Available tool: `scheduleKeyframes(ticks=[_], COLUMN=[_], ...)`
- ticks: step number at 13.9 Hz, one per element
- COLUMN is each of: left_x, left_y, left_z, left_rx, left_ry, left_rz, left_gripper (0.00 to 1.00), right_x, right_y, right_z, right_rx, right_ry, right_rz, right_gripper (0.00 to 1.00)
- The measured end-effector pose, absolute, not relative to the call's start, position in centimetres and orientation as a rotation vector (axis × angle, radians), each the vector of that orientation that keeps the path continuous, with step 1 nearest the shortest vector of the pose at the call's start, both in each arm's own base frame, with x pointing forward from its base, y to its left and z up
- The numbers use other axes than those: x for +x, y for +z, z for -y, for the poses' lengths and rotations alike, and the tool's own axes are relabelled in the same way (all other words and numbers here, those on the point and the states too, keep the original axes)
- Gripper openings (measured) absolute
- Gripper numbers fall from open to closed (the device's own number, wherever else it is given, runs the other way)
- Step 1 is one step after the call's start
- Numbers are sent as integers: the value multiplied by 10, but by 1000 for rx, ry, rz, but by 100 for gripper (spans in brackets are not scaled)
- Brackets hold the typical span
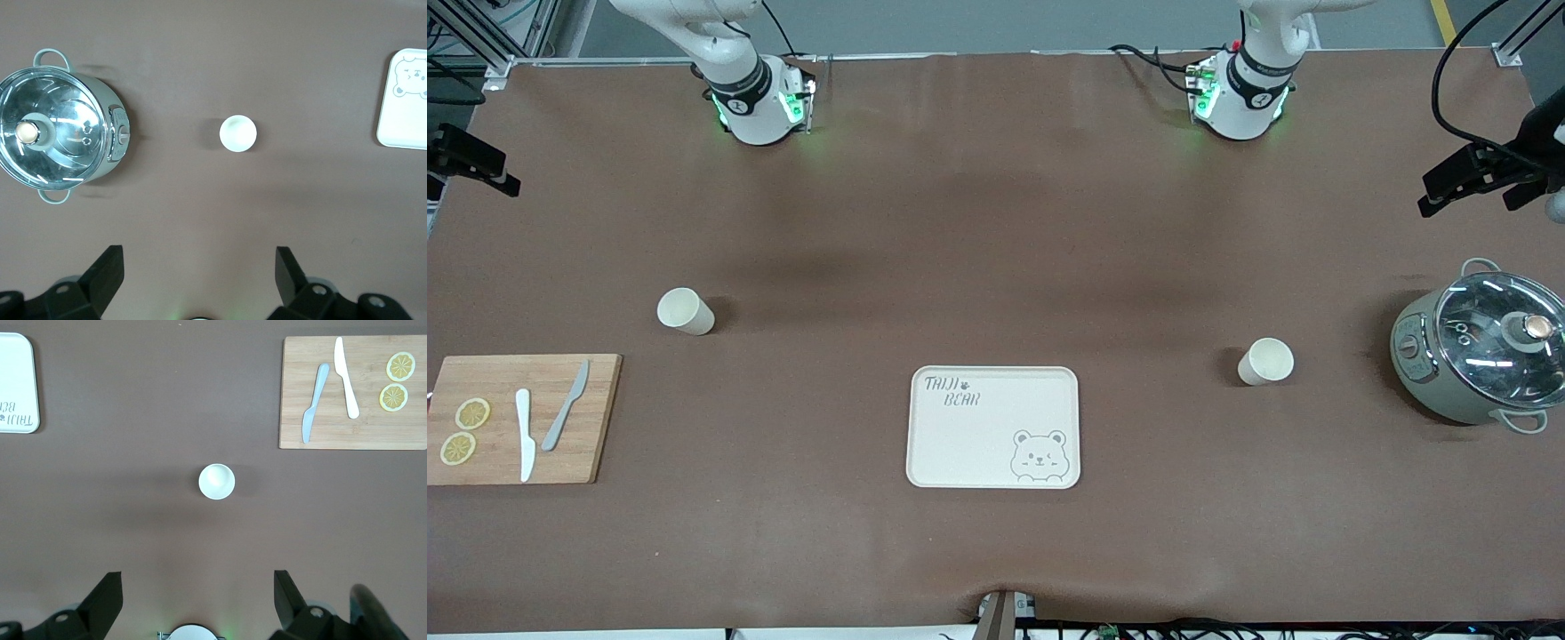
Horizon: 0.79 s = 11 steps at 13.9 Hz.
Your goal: Place white IKEA cup upright on tray with both arms
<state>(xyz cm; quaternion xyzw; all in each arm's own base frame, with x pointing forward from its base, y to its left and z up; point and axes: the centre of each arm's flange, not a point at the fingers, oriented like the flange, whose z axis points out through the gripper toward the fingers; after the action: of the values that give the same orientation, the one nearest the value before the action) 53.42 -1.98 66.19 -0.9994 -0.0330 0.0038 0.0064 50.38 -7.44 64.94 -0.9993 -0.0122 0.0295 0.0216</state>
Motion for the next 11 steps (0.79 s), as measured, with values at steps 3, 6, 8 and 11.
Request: scheduleKeyframes(ticks=[3,6,8,11], left_x=[534,535,535,535], left_y=[662,661,661,660], left_z=[21,21,20,21], left_rx=[-3127,-3127,-3127,-3127], left_ry=[12,14,15,16], left_rz=[100,100,102,102], left_gripper=[100,100,100,100], right_x=[504,504,504,504], right_y=[649,649,649,649], right_z=[75,75,75,75], right_rx=[-3097,-3097,-3097,-3097], right_ry=[92,92,92,93], right_rz=[37,37,37,37], right_gripper=[100,100,100,100])
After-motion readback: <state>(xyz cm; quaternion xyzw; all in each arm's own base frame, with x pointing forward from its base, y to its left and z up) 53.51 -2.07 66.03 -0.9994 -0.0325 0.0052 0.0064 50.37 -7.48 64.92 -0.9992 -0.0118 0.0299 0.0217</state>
